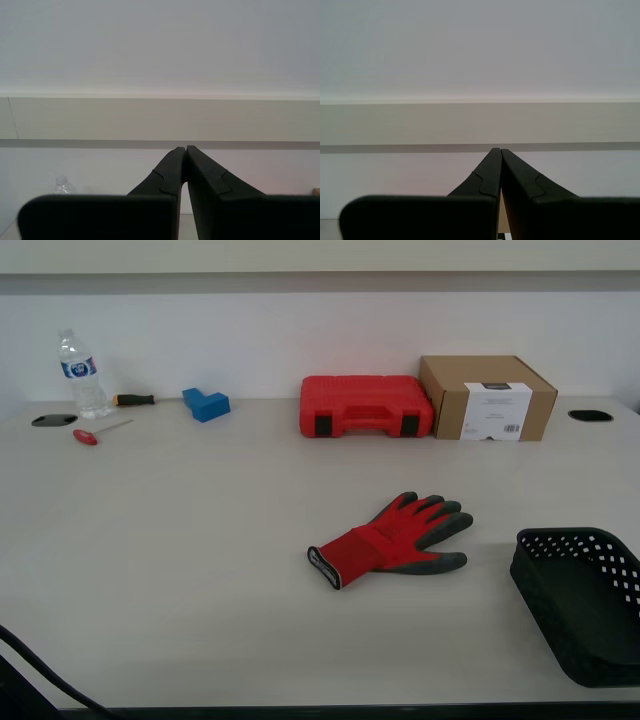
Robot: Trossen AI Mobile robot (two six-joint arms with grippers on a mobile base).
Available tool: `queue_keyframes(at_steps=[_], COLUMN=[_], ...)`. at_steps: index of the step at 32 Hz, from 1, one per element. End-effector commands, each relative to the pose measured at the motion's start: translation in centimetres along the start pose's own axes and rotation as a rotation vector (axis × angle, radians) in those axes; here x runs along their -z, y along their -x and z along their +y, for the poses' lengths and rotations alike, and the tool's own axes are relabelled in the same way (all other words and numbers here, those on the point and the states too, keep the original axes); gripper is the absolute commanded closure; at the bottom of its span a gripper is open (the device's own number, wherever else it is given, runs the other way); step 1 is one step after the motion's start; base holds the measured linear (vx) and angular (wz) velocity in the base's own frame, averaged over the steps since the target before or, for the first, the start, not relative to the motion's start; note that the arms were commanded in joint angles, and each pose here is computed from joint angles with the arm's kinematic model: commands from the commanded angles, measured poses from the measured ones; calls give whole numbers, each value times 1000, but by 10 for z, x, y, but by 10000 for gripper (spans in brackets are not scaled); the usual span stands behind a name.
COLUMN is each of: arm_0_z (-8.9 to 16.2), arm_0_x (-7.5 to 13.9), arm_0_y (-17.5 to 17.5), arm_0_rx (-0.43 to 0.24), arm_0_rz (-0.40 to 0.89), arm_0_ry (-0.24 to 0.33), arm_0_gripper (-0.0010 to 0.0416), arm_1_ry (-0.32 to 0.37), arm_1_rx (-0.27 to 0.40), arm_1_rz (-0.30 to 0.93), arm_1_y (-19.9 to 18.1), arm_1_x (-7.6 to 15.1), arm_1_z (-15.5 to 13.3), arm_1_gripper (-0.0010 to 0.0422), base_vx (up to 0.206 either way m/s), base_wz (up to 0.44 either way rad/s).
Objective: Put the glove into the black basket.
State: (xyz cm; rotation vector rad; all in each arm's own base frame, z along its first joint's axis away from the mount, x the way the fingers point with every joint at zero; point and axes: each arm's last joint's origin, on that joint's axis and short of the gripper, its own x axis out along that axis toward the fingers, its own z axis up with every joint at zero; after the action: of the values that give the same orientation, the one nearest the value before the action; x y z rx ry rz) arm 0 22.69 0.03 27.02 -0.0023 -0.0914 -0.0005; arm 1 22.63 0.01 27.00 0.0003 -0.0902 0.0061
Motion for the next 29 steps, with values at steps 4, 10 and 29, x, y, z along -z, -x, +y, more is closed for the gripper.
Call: queue_keyframes(at_steps=[4, 10, 29], arm_0_z=[2, 7, 41], arm_0_x=[5, 20, 80], arm_0_y=[0, 2, 14], arm_0_rx=[-53, -140, -295], arm_0_rz=[50, 222, 798], arm_0_ry=[-47, -129, -306], arm_0_gripper=[405, 405, 405], arm_1_ry=[0, 0, 0], arm_1_rx=[-2, -2, -1], arm_1_rz=[-5, -5, -3], arm_1_y=[0, 0, 0], arm_1_x=[-1, -1, -1], arm_1_z=[0, 0, 0], arm_1_gripper=[412, 412, 412], base_vx=[0, 0, 0], base_wz=[0, 0, 0])
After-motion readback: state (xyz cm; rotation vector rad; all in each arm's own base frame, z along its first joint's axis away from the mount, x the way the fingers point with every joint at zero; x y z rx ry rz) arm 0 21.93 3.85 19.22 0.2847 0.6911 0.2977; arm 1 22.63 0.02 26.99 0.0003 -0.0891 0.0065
